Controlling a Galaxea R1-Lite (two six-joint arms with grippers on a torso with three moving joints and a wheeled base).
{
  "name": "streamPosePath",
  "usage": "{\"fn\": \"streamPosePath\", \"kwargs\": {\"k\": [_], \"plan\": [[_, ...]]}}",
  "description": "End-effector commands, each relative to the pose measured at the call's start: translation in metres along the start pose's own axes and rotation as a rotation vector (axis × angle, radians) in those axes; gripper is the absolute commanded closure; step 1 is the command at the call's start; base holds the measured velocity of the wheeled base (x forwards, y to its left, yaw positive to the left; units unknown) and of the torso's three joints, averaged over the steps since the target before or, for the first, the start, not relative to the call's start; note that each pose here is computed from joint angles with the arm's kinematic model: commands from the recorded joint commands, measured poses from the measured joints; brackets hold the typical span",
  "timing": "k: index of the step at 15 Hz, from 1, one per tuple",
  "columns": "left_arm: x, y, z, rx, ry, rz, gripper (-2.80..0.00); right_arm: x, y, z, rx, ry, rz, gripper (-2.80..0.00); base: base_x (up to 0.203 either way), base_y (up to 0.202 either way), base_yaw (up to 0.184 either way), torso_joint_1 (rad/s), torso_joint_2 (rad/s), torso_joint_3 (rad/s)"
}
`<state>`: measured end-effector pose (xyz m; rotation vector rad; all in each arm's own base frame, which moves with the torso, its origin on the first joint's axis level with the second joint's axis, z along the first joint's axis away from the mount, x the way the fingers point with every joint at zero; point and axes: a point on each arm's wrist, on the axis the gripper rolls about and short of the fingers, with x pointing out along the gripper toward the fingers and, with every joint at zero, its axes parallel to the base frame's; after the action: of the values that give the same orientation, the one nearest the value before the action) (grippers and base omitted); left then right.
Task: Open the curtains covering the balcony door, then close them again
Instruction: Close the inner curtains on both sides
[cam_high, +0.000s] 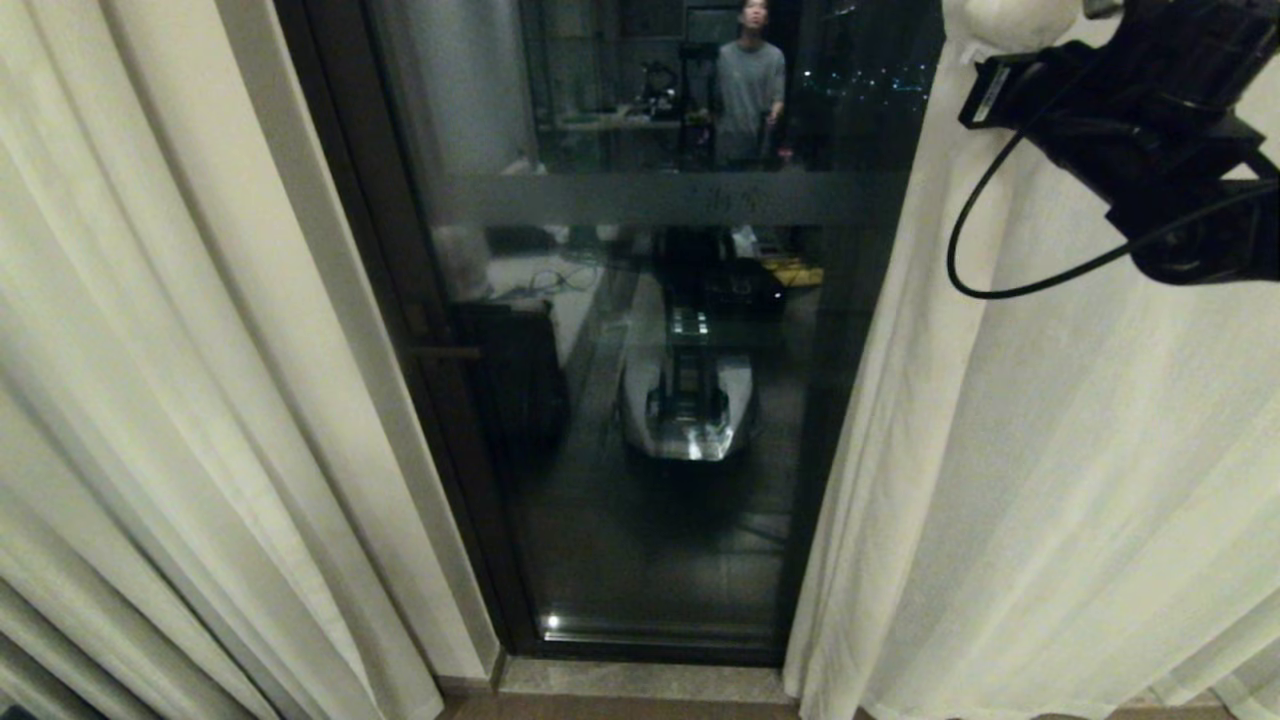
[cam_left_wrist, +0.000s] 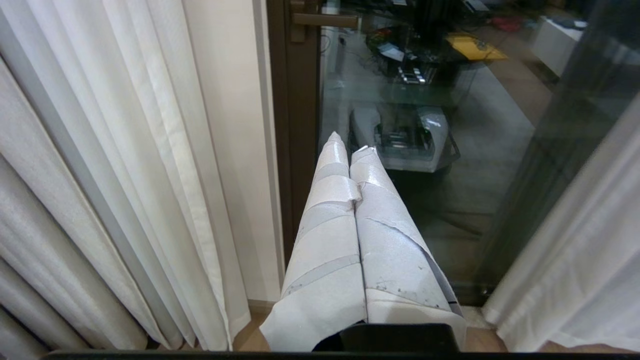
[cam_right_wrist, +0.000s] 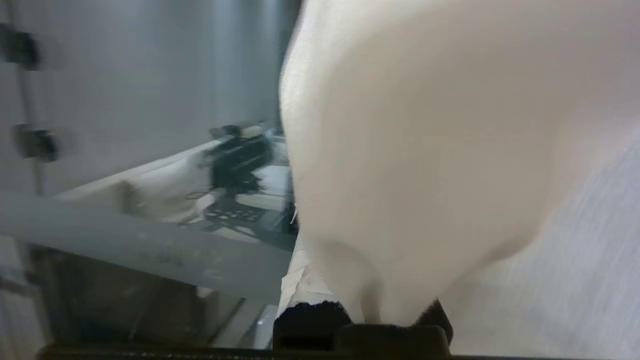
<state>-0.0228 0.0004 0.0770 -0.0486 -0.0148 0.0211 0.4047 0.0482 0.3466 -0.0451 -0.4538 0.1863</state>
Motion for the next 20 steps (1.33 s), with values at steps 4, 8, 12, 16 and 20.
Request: {"fn": "streamPosePath", "kwargs": {"k": [4, 8, 12, 16, 20], "plan": [[0.0, 0.0, 0.0, -0.001, -0.001, 0.001, 0.0, 0.004, 0.016, -0.011, 0.016, 0.017, 0.035, 0.0, 0.0, 0.0, 0.0, 0.0, 0.0, 0.0], [0.0, 0.0, 0.0, -0.001, -0.001, 0.001, 0.0, 0.003, 0.0, -0.011, 0.0, 0.015, 0.001, 0.0, 0.0, 0.0, 0.0, 0.0, 0.0, 0.0], [0.0, 0.0, 0.0, -0.002, -0.001, 0.001, 0.0, -0.002, -0.04, -0.014, -0.038, 0.03, -0.085, 0.0, 0.0, 0.0, 0.0, 0.0, 0.0, 0.0], [0.0, 0.0, 0.0, -0.002, 0.0, 0.002, 0.0, -0.005, -0.066, -0.023, -0.059, 0.05, -0.14, 0.0, 0.0, 0.0, 0.0, 0.0, 0.0, 0.0], [0.0, 0.0, 0.0, -0.001, -0.003, 0.001, 0.0, -0.006, -0.07, -0.022, -0.063, 0.049, -0.15, -2.8, 0.0, 0.0, 0.0, 0.0, 0.0, 0.0]]}}
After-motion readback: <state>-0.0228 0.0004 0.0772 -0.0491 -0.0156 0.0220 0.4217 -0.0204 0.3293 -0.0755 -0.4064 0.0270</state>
